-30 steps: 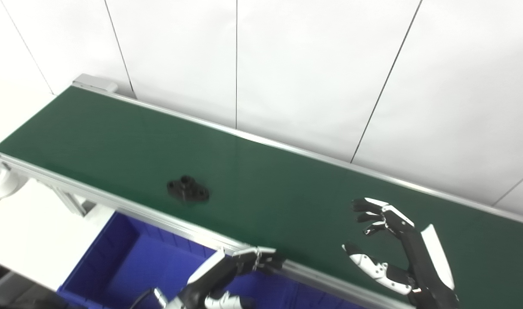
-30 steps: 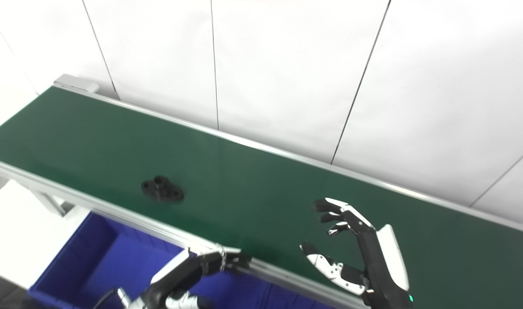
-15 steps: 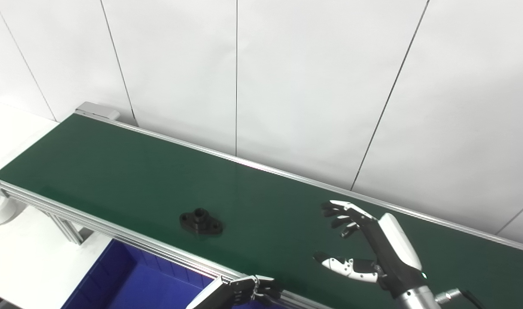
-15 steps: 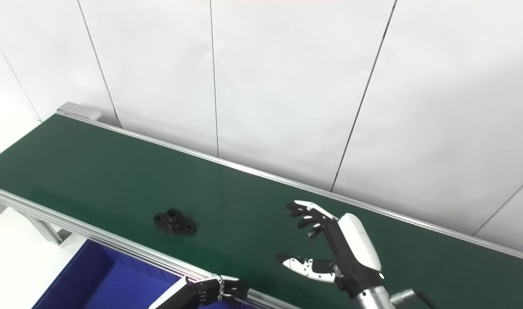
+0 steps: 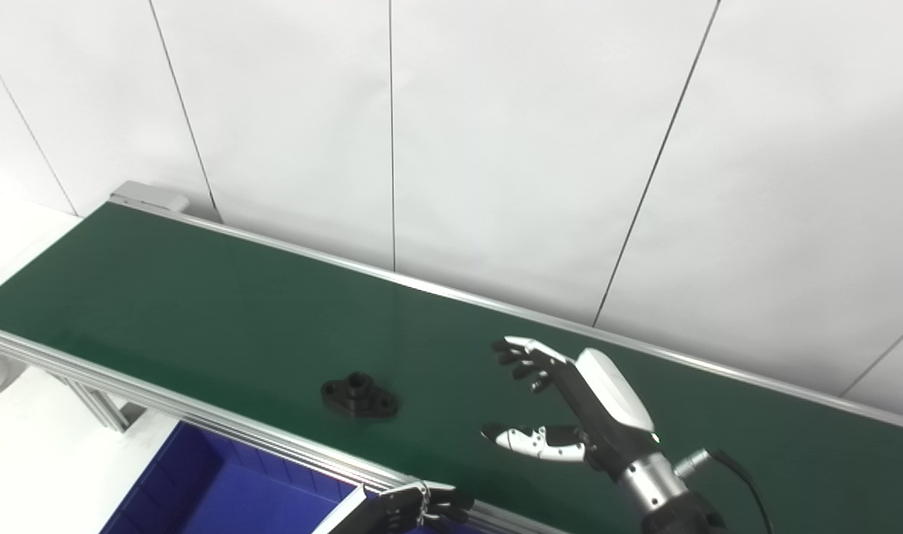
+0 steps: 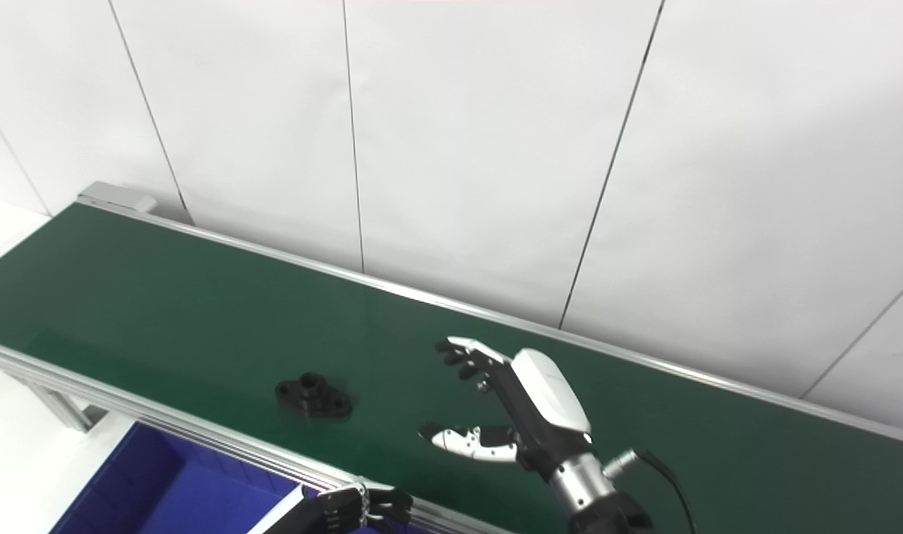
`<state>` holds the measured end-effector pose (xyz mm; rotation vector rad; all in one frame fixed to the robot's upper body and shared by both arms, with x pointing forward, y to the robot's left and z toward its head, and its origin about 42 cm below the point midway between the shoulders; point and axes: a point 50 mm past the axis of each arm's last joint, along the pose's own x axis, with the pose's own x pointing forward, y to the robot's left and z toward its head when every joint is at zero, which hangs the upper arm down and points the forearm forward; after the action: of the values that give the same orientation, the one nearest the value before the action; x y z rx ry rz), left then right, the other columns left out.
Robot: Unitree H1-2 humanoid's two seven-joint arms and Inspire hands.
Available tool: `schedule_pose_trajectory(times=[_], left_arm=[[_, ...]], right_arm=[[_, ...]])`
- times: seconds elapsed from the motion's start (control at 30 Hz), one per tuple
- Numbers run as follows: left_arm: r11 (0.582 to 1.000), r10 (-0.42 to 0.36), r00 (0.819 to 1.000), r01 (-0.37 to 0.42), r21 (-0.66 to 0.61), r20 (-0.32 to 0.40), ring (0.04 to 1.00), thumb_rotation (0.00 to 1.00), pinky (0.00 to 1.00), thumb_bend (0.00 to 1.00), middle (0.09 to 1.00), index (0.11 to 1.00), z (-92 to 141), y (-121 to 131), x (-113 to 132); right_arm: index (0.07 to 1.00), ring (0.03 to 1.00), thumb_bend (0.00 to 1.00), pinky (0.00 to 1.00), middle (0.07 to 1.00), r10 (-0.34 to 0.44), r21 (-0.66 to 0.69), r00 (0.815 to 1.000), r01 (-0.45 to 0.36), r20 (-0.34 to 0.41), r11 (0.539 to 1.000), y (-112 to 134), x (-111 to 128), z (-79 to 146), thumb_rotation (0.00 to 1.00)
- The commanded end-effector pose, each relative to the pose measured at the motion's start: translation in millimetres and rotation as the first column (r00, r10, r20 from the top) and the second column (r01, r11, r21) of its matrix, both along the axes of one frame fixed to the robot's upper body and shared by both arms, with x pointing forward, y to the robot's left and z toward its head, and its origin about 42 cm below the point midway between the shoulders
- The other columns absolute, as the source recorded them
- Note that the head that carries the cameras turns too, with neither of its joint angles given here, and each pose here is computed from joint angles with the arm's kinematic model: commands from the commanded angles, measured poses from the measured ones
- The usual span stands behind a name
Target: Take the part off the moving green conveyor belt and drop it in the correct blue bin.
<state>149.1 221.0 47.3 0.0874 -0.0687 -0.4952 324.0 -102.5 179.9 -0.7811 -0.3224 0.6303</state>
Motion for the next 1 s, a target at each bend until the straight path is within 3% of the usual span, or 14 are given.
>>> schedule_pose_trajectory(times=[0.0, 0.17, 0.37, 0.47, 0.7, 0.97], left_arm=[[1.000, -0.001, 0.997, 0.000, 0.005, 0.071, 0.775, 0.71, 0.70, 0.78, 0.817, 0.773, 14, 6, 1], [1.000, -0.028, 0.996, 0.028, 0.001, 0.084, 0.786, 0.70, 0.72, 0.75, 0.828, 0.785, 20, 14, -3], [0.999, -0.033, 0.994, 0.037, -0.034, 0.100, 0.792, 0.70, 0.71, 0.75, 0.840, 0.791, 28, 22, -9], [0.999, -0.029, 0.994, 0.034, -0.041, 0.106, 0.799, 0.75, 0.72, 0.75, 0.848, 0.794, 30, 26, -10], [0.997, -0.047, 0.993, 0.054, -0.062, 0.111, 0.819, 0.79, 0.76, 0.78, 0.859, 0.804, 30, 36, -10], [0.996, -0.057, 0.991, 0.065, -0.061, 0.123, 0.827, 0.81, 0.78, 0.76, 0.859, 0.817, 31, 42, -12]], right_arm=[[0.814, 0.706, 0.63, 0.60, 0.762, 0.023, 0.021, 0.996, -0.025, 0.082, 0.999, 14, 8, 19, 0.39], [0.823, 0.749, 0.64, 0.65, 0.788, 0.026, -0.010, 0.998, -0.026, 0.065, 1.000, 30, 18, 20, 0.43], [0.822, 0.731, 0.64, 0.64, 0.775, 0.023, -0.070, 0.996, -0.017, 0.087, 0.997, 48, 30, 20, 0.38], [0.812, 0.717, 0.65, 0.62, 0.766, 0.025, -0.105, 0.994, -0.014, 0.104, 0.994, 54, 35, 17, 0.35], [0.783, 0.704, 0.70, 0.61, 0.756, 0.040, -0.185, 0.984, -0.007, 0.174, 0.983, 66, 42, 5, 0.32], [0.778, 0.712, 0.75, 0.61, 0.757, 0.070, -0.304, 0.977, -0.005, 0.202, 0.953, 72, 47, -12, 0.29]])
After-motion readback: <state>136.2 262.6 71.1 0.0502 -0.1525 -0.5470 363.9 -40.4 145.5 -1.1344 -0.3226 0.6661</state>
